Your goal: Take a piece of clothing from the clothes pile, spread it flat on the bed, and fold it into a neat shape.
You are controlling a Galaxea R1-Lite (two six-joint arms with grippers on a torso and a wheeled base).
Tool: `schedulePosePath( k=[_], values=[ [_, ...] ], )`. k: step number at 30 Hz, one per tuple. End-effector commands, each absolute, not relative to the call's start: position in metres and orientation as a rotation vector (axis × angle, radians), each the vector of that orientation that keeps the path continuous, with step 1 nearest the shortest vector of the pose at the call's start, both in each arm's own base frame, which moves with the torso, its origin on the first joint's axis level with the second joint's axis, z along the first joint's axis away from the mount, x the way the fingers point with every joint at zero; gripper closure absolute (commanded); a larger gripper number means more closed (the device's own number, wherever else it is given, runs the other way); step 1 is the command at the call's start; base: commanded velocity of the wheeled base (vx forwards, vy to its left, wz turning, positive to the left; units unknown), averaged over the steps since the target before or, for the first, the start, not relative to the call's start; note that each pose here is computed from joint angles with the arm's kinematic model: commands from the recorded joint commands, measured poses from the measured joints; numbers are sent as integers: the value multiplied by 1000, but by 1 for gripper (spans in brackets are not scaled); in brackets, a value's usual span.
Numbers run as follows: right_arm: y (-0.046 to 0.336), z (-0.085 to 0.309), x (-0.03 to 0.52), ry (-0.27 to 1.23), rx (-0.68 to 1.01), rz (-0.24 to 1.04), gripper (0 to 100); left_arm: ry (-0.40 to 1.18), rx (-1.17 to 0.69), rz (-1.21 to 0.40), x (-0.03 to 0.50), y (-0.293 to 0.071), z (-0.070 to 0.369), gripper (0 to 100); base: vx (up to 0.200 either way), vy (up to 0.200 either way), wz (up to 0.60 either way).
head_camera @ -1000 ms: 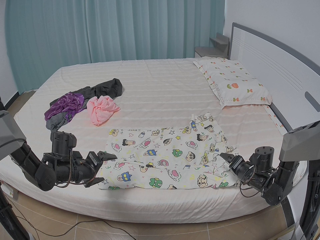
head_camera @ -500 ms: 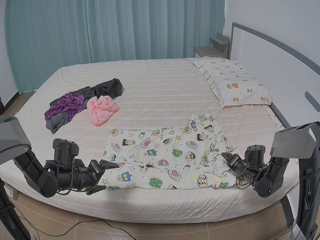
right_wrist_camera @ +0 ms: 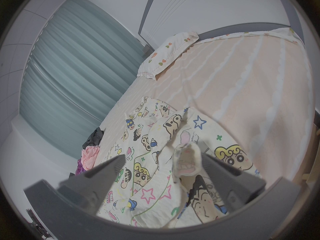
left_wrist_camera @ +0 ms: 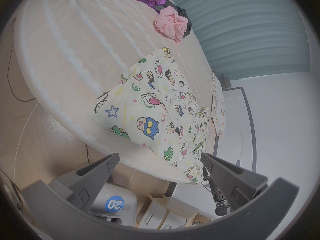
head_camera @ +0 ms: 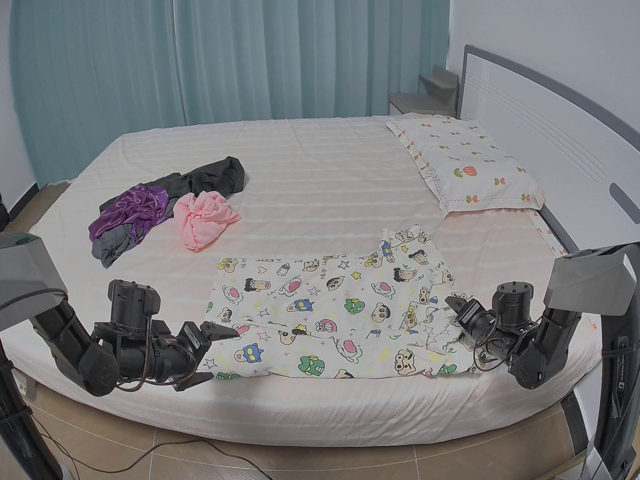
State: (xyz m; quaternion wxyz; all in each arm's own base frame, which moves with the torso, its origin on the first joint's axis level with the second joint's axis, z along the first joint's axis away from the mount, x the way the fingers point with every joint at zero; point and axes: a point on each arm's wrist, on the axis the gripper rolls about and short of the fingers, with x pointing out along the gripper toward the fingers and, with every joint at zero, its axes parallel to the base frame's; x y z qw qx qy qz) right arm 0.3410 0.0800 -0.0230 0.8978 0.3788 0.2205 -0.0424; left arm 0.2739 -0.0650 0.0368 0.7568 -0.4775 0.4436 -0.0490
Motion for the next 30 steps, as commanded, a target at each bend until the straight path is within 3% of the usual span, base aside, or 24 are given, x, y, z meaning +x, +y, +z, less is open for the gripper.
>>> schedulePosePath(
  k=[1, 11, 24, 30],
  values=[
    [79, -22, 339, 460, 781, -89, 100, 971, -1039, -105, 274, -65, 35, 0, 0, 0, 0],
    [77, -24, 329, 505, 733, -101, 100, 972, -1038, -102, 274, -65, 35, 0, 0, 0, 0],
    [87, 31, 314, 400, 725, -79, 100, 973, -1034, -97, 276, -65, 33, 0, 0, 0, 0],
    [92, 49, 339, 397, 725, -85, 100, 972, -1029, -99, 276, -66, 32, 0, 0, 0, 0]
  ],
)
